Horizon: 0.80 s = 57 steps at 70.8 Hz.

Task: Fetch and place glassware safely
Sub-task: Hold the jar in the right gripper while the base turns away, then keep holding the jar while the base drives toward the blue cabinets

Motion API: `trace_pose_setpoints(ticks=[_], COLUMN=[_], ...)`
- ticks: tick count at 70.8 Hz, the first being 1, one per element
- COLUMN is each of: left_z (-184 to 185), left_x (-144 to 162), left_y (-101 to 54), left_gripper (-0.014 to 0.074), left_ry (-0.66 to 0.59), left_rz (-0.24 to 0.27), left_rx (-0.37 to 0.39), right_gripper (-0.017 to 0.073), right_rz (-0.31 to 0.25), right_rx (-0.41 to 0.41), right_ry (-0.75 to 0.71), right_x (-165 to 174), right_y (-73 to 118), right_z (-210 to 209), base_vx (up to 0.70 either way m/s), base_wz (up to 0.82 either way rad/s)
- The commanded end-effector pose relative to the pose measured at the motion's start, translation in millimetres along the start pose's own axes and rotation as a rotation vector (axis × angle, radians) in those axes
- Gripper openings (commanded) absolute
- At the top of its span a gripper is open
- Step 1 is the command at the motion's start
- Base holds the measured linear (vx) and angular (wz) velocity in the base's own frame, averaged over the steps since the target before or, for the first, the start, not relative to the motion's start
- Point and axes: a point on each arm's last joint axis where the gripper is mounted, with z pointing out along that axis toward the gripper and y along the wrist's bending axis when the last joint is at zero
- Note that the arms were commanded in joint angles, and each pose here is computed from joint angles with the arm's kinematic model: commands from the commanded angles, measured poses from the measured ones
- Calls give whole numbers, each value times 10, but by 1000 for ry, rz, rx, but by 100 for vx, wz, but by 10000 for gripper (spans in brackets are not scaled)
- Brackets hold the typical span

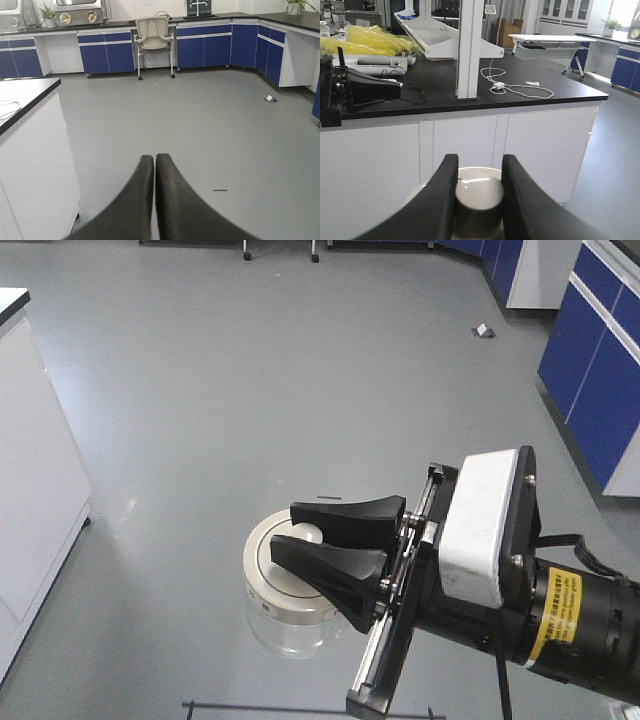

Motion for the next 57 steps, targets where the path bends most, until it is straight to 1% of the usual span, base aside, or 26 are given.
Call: trace_pose_setpoints(ticks=[1,57], left_z=[-8,-7], left_x=[-144,-142], left_y=[4,3], left_gripper=[-7,-7], left_ry=[-83,-81], left_rz=[-13,-13], left_rx=[3,3], right_gripper=[0,0], right_rz=[-4,-4], right_rx=[-25,-25], right_ry=[-126,-126], right_x=[-233,-233], right_y=[24,24], right_z=[-28,-28], base_vx=[49,50], base_wz=[4,-2])
